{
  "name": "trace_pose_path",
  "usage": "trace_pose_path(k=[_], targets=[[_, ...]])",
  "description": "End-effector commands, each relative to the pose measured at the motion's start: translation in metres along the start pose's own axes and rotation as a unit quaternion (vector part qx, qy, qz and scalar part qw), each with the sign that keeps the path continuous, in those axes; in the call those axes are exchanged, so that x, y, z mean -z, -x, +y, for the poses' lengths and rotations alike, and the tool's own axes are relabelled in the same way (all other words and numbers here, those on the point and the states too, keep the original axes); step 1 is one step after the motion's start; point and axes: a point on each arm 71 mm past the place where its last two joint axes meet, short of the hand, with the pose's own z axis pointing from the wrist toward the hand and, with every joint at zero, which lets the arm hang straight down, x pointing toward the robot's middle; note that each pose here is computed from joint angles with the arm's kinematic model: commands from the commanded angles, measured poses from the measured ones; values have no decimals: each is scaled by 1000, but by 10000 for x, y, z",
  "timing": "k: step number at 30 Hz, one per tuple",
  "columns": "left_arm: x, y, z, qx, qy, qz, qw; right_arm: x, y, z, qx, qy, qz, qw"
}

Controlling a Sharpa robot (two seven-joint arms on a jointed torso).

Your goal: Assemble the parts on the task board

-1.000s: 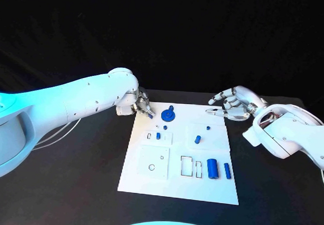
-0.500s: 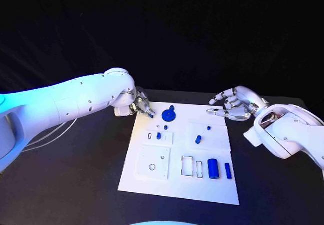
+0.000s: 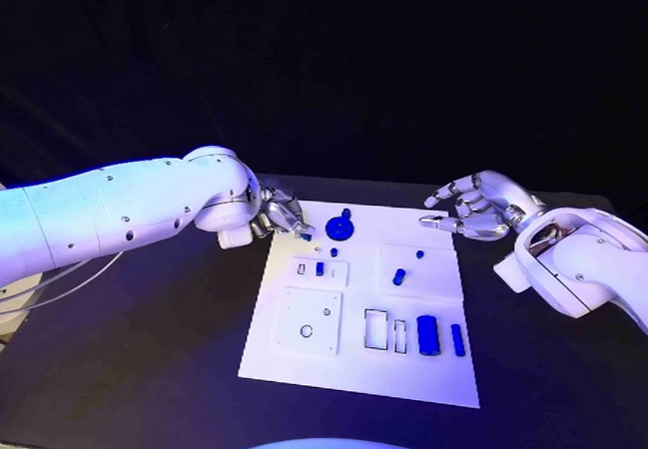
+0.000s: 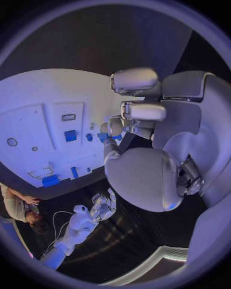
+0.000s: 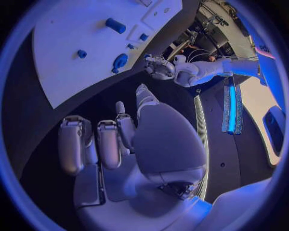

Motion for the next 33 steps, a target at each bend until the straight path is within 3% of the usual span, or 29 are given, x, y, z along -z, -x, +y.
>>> trace_pose_path(k=[1, 11, 21, 33], targets=[[55, -47, -18, -5, -17, -30, 999, 6, -8, 2, 4, 3, 5, 1000], [150, -212, 21, -58, -11, -44, 997, 14, -7, -11, 4, 2, 5, 1000], [118, -375, 66, -80, -2, -43, 996, 19, -10, -20, 4, 1, 6, 1000], [94, -451, 75, -101, 8, -37, 994, 24, -11, -25, 4, 1, 6, 1000]])
